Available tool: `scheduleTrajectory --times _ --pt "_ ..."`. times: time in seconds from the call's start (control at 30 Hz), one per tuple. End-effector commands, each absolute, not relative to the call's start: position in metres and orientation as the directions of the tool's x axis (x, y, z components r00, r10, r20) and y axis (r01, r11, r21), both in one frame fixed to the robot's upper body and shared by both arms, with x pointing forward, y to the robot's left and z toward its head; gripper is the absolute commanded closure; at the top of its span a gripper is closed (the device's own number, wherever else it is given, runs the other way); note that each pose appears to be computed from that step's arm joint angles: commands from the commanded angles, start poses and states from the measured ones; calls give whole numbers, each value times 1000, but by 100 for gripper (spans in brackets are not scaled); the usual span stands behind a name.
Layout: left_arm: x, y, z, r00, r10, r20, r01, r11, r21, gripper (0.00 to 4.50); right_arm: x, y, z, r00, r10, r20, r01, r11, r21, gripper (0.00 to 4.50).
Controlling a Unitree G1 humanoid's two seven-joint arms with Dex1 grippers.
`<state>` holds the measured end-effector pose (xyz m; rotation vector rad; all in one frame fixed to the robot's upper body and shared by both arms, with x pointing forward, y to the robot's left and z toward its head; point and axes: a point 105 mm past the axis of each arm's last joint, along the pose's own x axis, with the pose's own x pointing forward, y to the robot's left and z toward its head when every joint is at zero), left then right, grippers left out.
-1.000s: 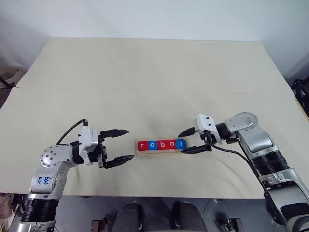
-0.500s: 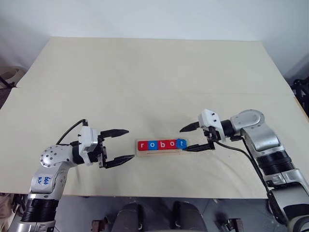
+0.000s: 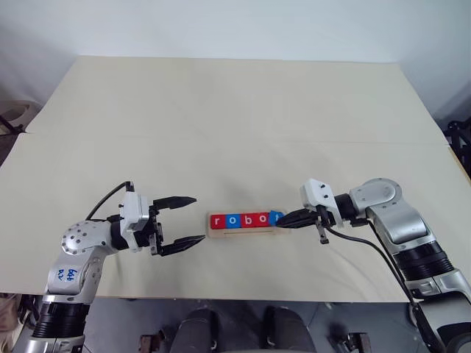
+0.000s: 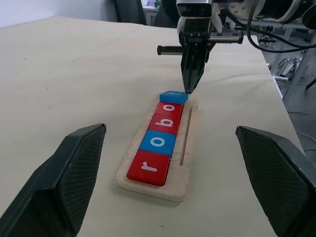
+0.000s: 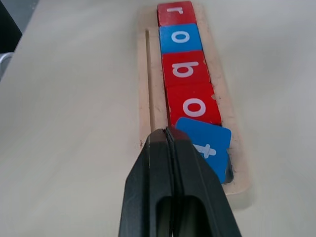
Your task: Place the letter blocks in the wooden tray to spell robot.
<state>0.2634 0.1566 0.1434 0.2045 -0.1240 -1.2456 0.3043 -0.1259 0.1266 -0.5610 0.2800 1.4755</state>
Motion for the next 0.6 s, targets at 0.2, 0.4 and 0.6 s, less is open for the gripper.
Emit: scheduleTrajectory --times 0.2,0.4,0.6 --pt "263 155 151 317 -948 10 918 309 248 0 310 -130 127 124 848 -515 -975 9 -220 449" --pt "263 157 150 323 -947 10 916 315 249 0 312 -135 131 131 843 -522 -975 13 -223 449" --pt "264 158 150 321 -947 11 916 314 250 0 313 -137 139 128 848 -514 -975 14 -220 449"
